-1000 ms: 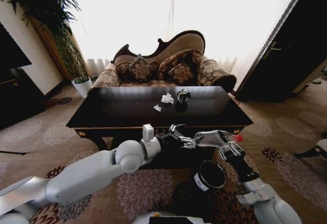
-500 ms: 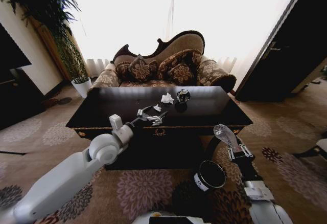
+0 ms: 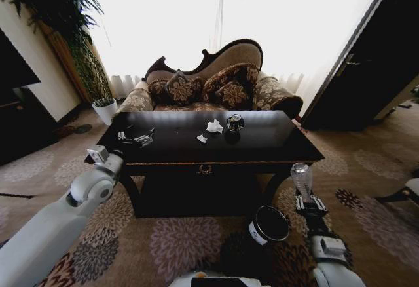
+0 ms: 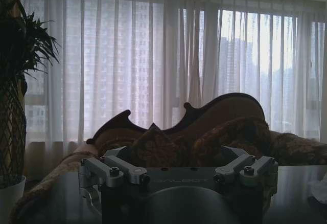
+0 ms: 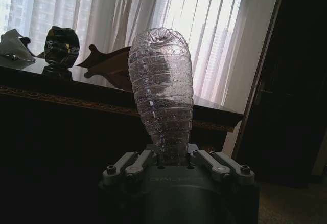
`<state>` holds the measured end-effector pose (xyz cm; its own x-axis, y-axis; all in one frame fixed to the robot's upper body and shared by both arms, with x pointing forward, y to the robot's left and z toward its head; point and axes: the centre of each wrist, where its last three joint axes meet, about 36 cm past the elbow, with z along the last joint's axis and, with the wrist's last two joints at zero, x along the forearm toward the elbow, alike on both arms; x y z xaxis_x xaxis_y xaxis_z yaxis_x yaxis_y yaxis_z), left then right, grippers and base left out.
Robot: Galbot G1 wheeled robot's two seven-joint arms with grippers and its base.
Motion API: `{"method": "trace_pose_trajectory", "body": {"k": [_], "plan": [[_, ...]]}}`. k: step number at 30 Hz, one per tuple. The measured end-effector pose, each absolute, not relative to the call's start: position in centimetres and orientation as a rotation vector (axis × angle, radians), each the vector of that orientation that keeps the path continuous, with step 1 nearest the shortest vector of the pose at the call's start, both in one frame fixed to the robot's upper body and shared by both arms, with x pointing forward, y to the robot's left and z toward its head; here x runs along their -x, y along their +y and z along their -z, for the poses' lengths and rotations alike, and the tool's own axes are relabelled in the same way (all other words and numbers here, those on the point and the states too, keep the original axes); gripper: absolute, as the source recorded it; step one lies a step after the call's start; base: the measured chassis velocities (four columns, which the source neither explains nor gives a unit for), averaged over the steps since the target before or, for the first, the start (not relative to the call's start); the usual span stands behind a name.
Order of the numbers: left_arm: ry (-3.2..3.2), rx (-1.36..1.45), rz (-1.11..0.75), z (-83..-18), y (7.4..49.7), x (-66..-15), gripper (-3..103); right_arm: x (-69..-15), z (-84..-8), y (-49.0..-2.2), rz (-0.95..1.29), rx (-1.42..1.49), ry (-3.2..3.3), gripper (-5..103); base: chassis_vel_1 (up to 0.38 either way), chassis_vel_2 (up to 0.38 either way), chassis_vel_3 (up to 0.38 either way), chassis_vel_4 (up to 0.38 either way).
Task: Move to the front of the table and place the trash on the table into the trash bin.
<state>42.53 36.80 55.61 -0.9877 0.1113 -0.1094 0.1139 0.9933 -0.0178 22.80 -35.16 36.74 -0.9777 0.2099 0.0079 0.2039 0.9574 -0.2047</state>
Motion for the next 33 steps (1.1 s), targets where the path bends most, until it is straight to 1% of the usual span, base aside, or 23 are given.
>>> {"method": "trace_pose_trajectory", "body": {"k": [1,2,5,6,10,16,18,22,27,33], "plan": [[3.024,-0.139,0.033,-55.5,37.7,-42.4,100,-22.9,-36.2,-35.3,-0.283,0.318,-3.07,23,0.0,0.0,0.0,0.0],[3.024,-0.139,0.033,-55.5,37.7,-42.4,100,-22.9,-36.2,-35.3,-0.283,0.318,-3.07,23,0.0,0.0,0.0,0.0],[3.015,-0.073,0.01,-54.8,39.9,-41.7,100,-23.8,-34.1,-35.4,-0.126,0.304,-3.047,23,0.0,0.0,0.0,0.0],[3.015,-0.073,0.01,-54.8,39.9,-41.7,100,-23.8,-34.1,-35.4,-0.126,0.304,-3.047,23,0.0,0.0,0.0,0.0],[2.992,-0.071,-0.019,-54.3,40.6,-41.2,100,-25.5,-31.6,-35.1,0.031,0.289,-2.986,23,0.0,0.0,0.0,0.0],[2.971,-0.087,-0.02,-54.3,40.5,-40.7,100,-27.4,-28.1,-34.5,0.076,0.269,-2.924,23,0.0,0.0,0.0,0.0],[2.962,-0.089,-0.02,-54.5,40.4,-40.5,100,-28.2,-25.9,-34.7,0.068,0.271,-2.893,23,0.0,0.0,0.0,0.0],[2.959,-0.081,-0.024,-54.8,40.7,-40.2,100,-30.3,-22.6,-36.6,0.069,0.325,-2.842,23,0.0,0.0,0.0,0.0],[2.952,-0.078,-0.024,-55.4,40.8,-40.0,100,-31.6,-19.5,-38.4,0.113,0.388,-2.769,23,0.0,0.0,0.0,0.0],[2.946,-0.079,0.004,-55.7,40.6,-39.9,100,-33.3,-16.0,-39.3,0.166,0.452,-2.691,23,0.0,0.0,0.0,0.0]]}}
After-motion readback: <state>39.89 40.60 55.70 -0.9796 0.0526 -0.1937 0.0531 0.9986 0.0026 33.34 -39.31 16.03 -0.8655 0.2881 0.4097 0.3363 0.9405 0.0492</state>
